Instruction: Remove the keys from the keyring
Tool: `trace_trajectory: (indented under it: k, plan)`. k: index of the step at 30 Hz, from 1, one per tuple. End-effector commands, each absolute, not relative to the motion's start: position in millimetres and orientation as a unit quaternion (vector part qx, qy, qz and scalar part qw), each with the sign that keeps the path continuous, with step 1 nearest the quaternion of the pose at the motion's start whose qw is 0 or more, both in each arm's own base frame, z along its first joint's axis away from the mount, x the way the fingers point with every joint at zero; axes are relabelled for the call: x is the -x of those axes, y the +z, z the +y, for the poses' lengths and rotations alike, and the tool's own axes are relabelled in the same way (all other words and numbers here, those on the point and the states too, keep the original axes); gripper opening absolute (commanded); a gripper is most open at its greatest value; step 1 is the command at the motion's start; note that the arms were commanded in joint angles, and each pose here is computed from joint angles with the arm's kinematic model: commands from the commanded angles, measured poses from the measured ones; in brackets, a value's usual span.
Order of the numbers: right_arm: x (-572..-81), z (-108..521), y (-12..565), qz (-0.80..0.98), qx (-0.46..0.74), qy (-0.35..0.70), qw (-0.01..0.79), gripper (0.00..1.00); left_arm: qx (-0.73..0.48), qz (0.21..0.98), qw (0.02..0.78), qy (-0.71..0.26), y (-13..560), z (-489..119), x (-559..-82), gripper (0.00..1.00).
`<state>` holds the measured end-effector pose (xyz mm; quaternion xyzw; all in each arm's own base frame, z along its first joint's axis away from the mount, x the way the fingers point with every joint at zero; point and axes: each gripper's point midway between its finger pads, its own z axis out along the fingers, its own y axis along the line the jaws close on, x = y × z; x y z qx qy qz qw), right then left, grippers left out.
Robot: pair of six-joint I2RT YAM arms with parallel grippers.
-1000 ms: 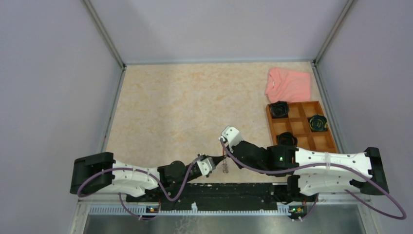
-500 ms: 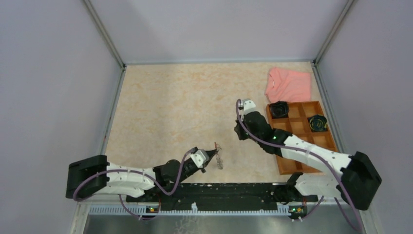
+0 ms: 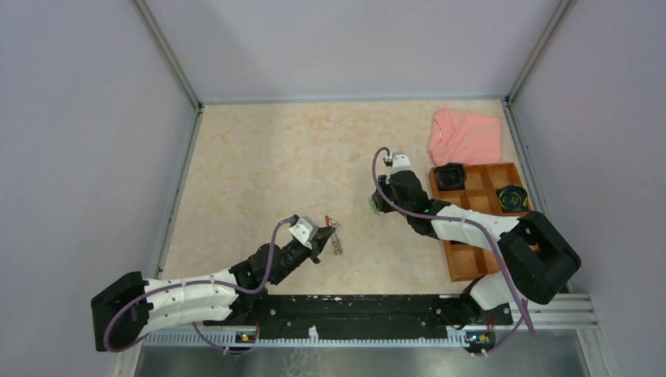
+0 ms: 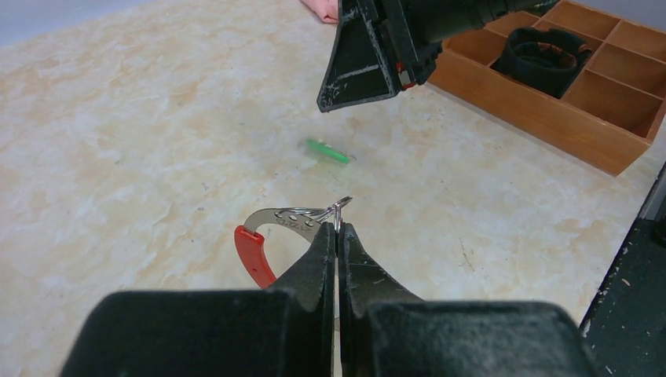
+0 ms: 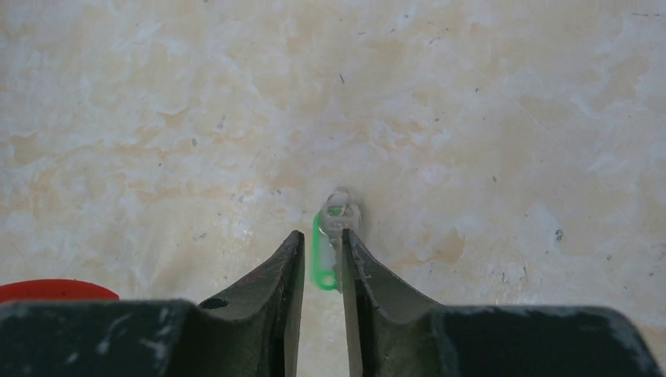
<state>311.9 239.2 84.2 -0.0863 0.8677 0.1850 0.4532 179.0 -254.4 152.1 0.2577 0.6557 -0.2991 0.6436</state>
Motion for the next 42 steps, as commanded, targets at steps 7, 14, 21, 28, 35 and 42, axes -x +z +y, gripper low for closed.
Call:
trace_trajectory:
  k: [7,14,21,28,35,42]
  plan:
    - [-324.7,233.2,126.2,0.838,0.070,0.192,0.507,0.42,-0.222,0.689,0.614,-0.315,154.8,-254.5,-186.0,0.00]
    - [-301.6,204.8,170.7,0.813,0.056,0.194,0.546,0.72,-0.093,0.762,0.589,-0.254,140.9,-221.3,-217.5,0.00]
    - [-267.9,174.0,204.9,0.790,0.038,0.209,0.575,0.99,0.002,0.805,0.565,-0.179,131.3,-177.9,-243.7,0.00]
    - [-241.8,164.0,229.1,0.773,0.030,0.249,0.583,0.99,0.038,0.844,0.511,-0.160,115.4,-162.1,-262.9,0.00]
    - [-233.7,154.9,230.9,0.789,0.031,0.233,0.568,0.99,0.036,0.858,0.492,-0.146,111.2,-153.1,-272.4,0.00]
    - [-229.2,154.6,228.5,0.798,0.037,0.231,0.556,0.99,0.040,0.859,0.486,-0.159,113.3,-153.4,-274.1,0.15]
